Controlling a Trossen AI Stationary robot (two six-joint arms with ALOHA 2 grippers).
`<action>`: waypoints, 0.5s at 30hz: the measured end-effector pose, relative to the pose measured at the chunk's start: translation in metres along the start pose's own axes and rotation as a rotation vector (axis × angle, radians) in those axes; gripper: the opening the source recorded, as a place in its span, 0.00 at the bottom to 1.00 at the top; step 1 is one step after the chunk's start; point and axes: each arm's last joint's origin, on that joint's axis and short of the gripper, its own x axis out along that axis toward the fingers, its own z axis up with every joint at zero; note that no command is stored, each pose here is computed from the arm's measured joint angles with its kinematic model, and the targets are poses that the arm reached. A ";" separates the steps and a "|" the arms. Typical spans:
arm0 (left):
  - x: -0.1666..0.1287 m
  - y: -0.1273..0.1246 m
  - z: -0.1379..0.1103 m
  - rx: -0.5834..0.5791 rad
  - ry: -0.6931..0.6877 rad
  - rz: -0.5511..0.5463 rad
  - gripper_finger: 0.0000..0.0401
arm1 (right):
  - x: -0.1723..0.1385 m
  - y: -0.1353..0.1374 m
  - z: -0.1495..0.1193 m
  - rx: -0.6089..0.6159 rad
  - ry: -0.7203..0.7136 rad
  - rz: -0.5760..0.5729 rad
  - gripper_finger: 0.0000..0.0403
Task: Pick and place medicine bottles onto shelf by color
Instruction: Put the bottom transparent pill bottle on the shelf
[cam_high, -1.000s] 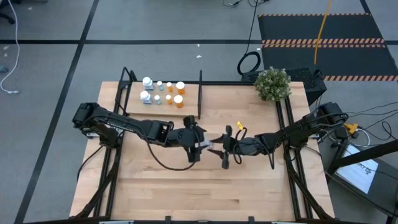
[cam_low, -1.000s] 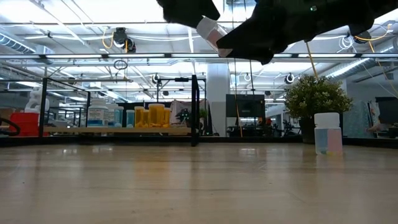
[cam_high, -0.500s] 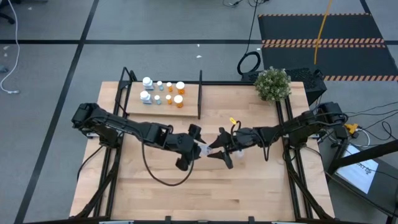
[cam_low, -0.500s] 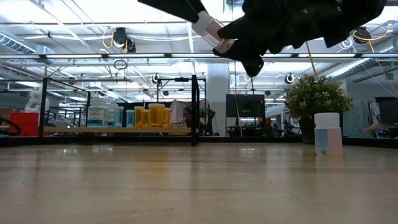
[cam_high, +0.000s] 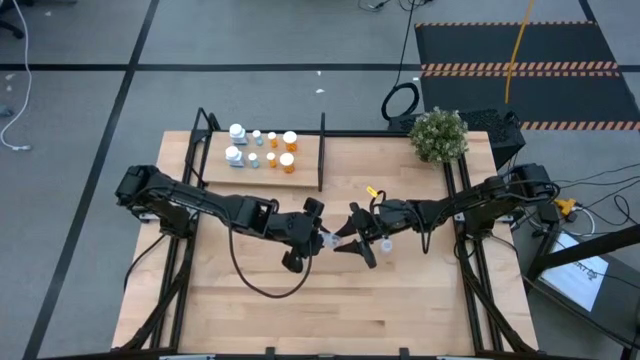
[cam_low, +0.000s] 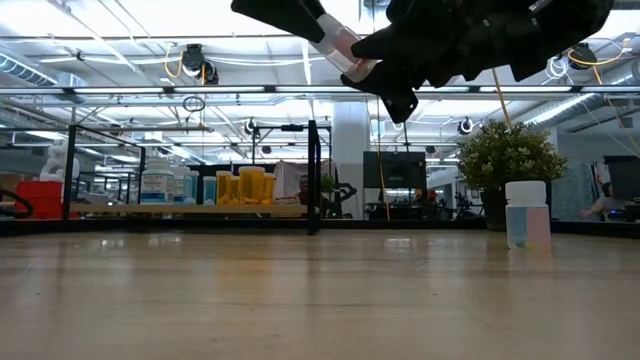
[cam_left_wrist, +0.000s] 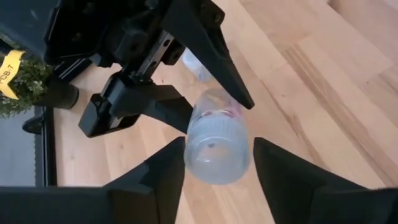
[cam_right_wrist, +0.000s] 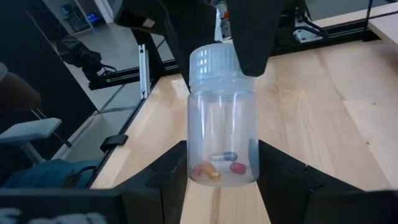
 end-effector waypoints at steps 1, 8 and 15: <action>0.000 0.000 0.000 -0.005 -0.001 0.000 0.46 | 0.000 0.000 0.000 -0.002 0.000 0.000 0.41; 0.000 0.000 0.001 -0.041 -0.010 0.004 0.39 | 0.000 0.000 0.000 -0.015 -0.001 -0.001 0.41; 0.000 0.000 0.000 -0.057 -0.004 0.002 0.39 | 0.000 0.000 0.001 -0.016 -0.012 -0.005 0.41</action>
